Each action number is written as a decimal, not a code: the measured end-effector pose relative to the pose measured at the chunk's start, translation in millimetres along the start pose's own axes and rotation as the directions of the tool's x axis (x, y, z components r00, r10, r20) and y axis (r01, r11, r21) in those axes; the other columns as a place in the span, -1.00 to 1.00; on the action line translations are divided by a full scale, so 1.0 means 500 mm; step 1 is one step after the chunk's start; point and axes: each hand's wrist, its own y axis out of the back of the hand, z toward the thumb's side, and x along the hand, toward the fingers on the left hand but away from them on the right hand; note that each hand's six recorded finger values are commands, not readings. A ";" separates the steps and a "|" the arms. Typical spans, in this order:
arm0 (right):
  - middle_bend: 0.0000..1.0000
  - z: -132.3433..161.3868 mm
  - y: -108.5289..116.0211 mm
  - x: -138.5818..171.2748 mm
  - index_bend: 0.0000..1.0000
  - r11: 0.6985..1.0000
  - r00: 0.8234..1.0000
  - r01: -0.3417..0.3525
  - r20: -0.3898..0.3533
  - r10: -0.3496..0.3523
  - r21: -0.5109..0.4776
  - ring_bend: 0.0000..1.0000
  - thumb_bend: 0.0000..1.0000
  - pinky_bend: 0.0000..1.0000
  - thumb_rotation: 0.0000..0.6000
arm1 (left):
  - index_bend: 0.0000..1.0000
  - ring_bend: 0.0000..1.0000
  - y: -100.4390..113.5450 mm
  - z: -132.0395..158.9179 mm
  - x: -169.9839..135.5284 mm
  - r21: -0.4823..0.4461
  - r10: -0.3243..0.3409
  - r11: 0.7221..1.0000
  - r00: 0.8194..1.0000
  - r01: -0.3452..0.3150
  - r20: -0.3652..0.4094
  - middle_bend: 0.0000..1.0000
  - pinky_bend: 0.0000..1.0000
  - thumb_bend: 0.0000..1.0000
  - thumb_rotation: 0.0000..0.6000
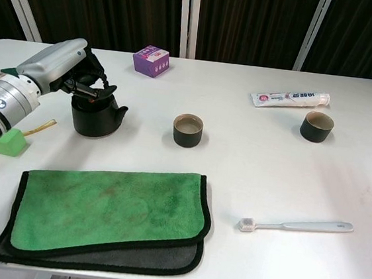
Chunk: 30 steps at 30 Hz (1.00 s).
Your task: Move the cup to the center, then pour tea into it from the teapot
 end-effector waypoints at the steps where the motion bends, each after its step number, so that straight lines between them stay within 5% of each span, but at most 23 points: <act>1: -1.00 0.000 0.000 0.000 -1.00 1.000 1.000 0.000 0.000 0.000 0.000 -1.00 -0.34 -1.00 1.00 | 1.00 0.99 -0.001 -0.001 -0.001 -0.001 -0.001 1.000 1.000 0.001 -0.001 1.00 -0.09 -0.40 0.61; 9: -1.00 0.000 0.000 0.000 -1.00 1.000 1.000 0.001 0.000 -0.001 -0.001 -1.00 -0.34 -1.00 1.00 | 1.00 0.99 -0.004 -0.001 -0.002 -0.021 0.000 1.000 1.000 0.000 -0.007 1.00 -0.09 -0.80 0.47; 13: -1.00 -0.001 -0.001 0.001 -1.00 1.000 1.000 0.002 0.001 -0.002 -0.002 -1.00 -0.34 -1.00 1.00 | 1.00 0.97 -0.004 0.000 -0.002 -0.034 -0.001 0.999 1.000 0.001 -0.004 1.00 -0.10 -0.98 0.14; 23: -1.00 -0.001 -0.002 0.000 -1.00 1.000 1.000 0.000 0.001 0.000 -0.003 -1.00 -0.34 -1.00 1.00 | 1.00 0.77 -0.007 0.000 -0.003 -0.022 -0.019 1.000 1.000 0.019 0.011 0.90 -0.13 -1.00 -0.27; 30: -1.00 -0.003 -0.002 0.001 -1.00 1.000 1.000 0.001 0.003 -0.001 -0.002 -1.00 -0.34 -1.00 1.00 | 0.78 0.60 -0.007 0.001 -0.003 -0.002 -0.019 1.000 1.000 0.019 0.023 0.75 -0.15 -1.00 -0.33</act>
